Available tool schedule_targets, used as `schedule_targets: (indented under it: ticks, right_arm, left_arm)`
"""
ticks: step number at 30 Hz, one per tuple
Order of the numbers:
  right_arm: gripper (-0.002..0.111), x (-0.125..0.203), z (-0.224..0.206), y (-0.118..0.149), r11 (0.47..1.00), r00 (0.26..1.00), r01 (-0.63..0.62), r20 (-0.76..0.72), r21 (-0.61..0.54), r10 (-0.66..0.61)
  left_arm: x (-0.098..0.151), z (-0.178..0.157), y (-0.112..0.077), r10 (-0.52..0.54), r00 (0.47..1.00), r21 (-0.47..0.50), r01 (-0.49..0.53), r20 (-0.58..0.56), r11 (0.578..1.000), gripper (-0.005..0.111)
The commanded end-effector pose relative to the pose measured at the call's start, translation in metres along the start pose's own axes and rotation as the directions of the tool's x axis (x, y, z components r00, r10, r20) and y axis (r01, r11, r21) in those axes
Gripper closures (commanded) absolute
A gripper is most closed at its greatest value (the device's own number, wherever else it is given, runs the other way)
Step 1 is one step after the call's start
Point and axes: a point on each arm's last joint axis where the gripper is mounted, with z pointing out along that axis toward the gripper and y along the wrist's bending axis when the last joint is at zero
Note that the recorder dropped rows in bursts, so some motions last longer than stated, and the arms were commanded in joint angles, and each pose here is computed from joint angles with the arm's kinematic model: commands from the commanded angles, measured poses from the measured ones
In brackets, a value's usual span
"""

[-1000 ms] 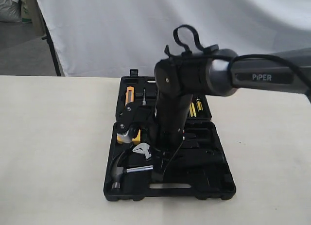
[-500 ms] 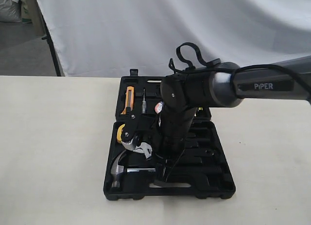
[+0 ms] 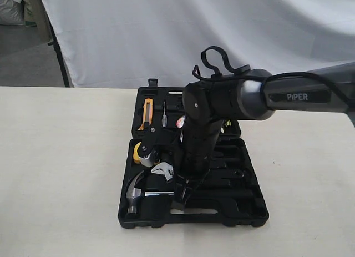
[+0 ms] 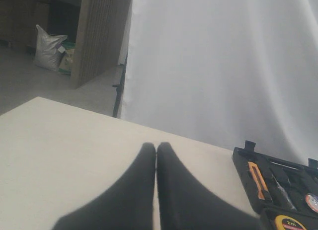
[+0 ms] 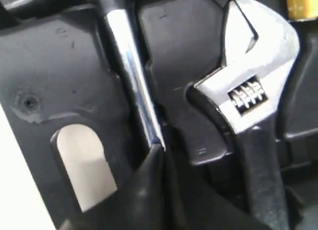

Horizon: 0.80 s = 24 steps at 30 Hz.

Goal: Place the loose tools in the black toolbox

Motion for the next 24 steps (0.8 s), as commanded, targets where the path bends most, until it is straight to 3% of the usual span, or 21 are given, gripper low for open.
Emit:
schedule_targets:
  ticks: [1, 5, 11, 18, 24]
  right_arm:
    - [0.109, -0.001, -0.030, -0.006, 0.994, 0.995, -0.082, 0.060, 0.068, 0.078]
    - [0.109, 0.000, -0.074, -0.009, 0.945, 0.938, -0.306, 0.206, 0.115, 0.278]
    - [0.109, 0.018, -0.118, 0.008, 0.915, 0.870, -0.351, 0.431, 0.200, 0.239]
    - [0.109, 0.082, -0.185, 0.066, 0.850, 0.685, -0.489, 0.690, 0.196, 0.235]
    - [0.109, 0.147, -0.194, 0.124, 0.828, 0.551, -0.551, 0.790, 0.101, 0.270]
  left_arm:
    - [-0.002, 0.000, 0.001, 0.000, 1.000, -0.021, 0.001, 0.020, 1.000, 0.106]
    - [-0.002, 0.000, 0.001, 0.000, 1.000, -0.021, 0.001, 0.020, 1.000, 0.106]
    - [-0.002, 0.000, 0.001, 0.000, 1.000, -0.021, 0.001, 0.020, 1.000, 0.106]
    - [-0.002, 0.000, 0.001, 0.000, 1.000, -0.021, 0.001, 0.020, 1.000, 0.106]
    - [-0.002, 0.000, 0.001, 0.000, 1.000, -0.021, 0.001, 0.020, 1.000, 0.106]
